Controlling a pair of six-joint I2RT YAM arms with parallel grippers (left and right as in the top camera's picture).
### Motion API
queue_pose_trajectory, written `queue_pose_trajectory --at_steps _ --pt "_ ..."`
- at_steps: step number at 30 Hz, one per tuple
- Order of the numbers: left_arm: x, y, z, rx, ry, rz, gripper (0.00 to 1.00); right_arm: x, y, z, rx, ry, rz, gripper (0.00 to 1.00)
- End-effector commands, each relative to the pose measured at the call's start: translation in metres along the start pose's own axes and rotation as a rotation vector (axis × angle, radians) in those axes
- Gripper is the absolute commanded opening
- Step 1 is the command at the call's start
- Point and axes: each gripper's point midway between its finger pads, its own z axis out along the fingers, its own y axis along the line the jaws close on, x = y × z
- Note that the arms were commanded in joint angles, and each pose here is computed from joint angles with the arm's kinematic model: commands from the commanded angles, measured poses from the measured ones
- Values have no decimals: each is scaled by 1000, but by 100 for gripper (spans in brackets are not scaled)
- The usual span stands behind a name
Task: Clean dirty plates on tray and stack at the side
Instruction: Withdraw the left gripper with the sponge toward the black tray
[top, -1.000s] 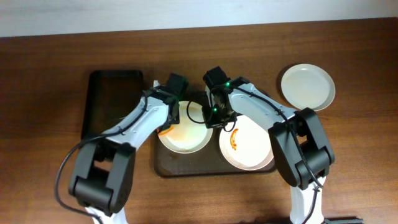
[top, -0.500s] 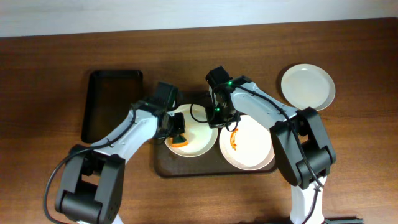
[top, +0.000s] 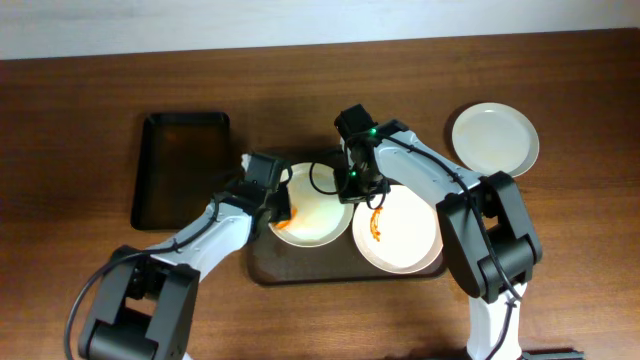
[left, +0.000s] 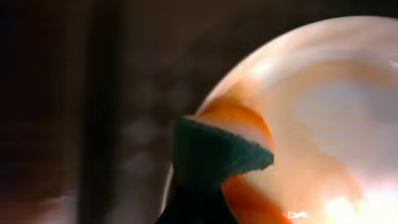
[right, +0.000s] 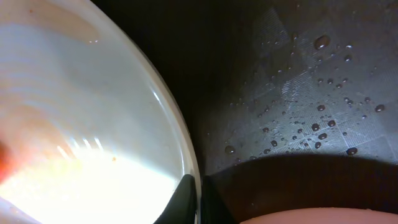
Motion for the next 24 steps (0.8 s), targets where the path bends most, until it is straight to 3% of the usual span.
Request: queue_pose_trajectory --at_steps 1,6,9,13,16,19,24 --pt "-33 57 -35 -308 -142 -11 0 8 -12 7 63 24 -7 4" --pt "-85 34 -128 -132 -363 -81 0 7 -8 3 48 14 -10 4" --pt "-98 48 -174 -70 -458 -147 0 -11 3 -27 19 -73 -27 4" --pt "-77 82 -174 -138 -364 -190 0 -36 16 -84 19 -235 -128 4" --pt "-52 91 -162 -163 -242 -186 0 -45 -3 -128 207 -368 -129 4" --pt "-48 92 -161 -170 -223 -183 0 -47 -13 -169 433 -499 -144 4" --pt "-46 90 -160 -159 -214 -182 1 -46 1 -216 804 -631 -322 4"
